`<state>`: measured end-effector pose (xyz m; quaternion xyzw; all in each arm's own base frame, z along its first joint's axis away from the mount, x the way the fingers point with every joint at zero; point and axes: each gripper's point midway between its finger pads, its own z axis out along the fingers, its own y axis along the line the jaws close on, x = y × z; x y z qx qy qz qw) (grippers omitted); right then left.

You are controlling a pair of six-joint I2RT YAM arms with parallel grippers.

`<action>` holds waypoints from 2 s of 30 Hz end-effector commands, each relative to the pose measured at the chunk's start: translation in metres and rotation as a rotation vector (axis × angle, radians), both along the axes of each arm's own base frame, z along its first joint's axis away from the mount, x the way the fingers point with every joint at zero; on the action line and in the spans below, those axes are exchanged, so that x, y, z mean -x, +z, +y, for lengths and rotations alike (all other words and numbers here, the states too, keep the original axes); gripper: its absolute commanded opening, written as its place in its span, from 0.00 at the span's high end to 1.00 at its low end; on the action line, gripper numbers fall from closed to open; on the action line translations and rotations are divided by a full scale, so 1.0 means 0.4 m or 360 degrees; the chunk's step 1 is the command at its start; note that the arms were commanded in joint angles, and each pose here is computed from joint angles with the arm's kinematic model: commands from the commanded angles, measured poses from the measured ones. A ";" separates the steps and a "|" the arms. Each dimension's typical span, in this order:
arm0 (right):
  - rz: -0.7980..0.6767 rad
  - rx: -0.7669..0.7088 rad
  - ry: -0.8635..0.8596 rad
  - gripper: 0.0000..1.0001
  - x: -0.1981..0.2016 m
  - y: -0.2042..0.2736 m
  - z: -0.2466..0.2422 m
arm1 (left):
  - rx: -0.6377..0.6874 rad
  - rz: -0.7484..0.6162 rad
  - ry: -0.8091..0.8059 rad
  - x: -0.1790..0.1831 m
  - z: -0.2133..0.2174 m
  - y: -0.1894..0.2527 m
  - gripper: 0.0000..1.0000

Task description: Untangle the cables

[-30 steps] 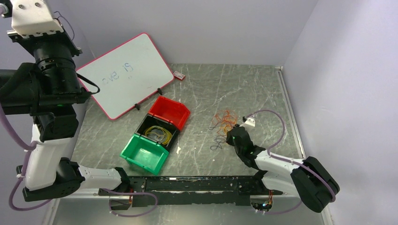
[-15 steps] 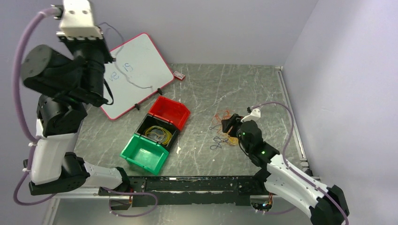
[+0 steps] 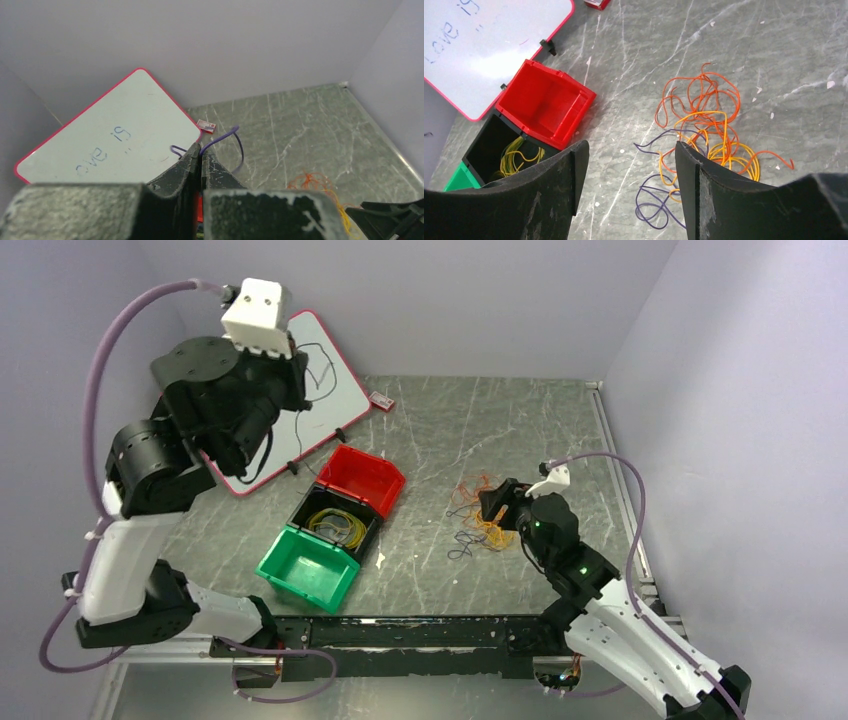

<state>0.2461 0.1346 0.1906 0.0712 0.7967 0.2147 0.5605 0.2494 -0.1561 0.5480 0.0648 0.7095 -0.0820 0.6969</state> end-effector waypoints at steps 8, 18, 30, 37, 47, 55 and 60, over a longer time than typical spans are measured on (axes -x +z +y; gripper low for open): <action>-0.0019 0.0001 0.0048 0.32 0.012 0.019 0.002 | 0.0044 0.0410 -0.0317 -0.157 -0.037 -0.152 0.93; 0.0002 -0.0005 0.0063 0.32 0.017 -0.002 0.006 | 0.0068 0.0398 -0.0399 -0.174 -0.034 -0.165 0.93; -0.0017 -0.0008 0.0099 0.32 0.014 0.016 0.018 | 0.0015 0.0524 -0.0451 -0.181 -0.055 -0.261 0.93; -0.0009 -0.0015 0.0103 0.32 0.017 0.009 0.018 | -0.0036 0.0627 -0.0390 -0.203 -0.049 -0.350 0.93; 0.0000 -0.0035 0.0124 0.32 0.021 0.000 0.025 | -0.0078 0.0637 -0.0436 -0.265 -0.088 -0.424 0.93; 0.0001 -0.0032 0.0124 0.32 0.026 -0.005 0.021 | -0.0134 0.0782 -0.0389 -0.277 -0.080 -0.579 0.93; 0.0002 -0.0034 0.0141 0.32 0.024 -0.008 0.029 | -0.0121 0.0871 -0.0378 -0.266 -0.075 -0.654 0.93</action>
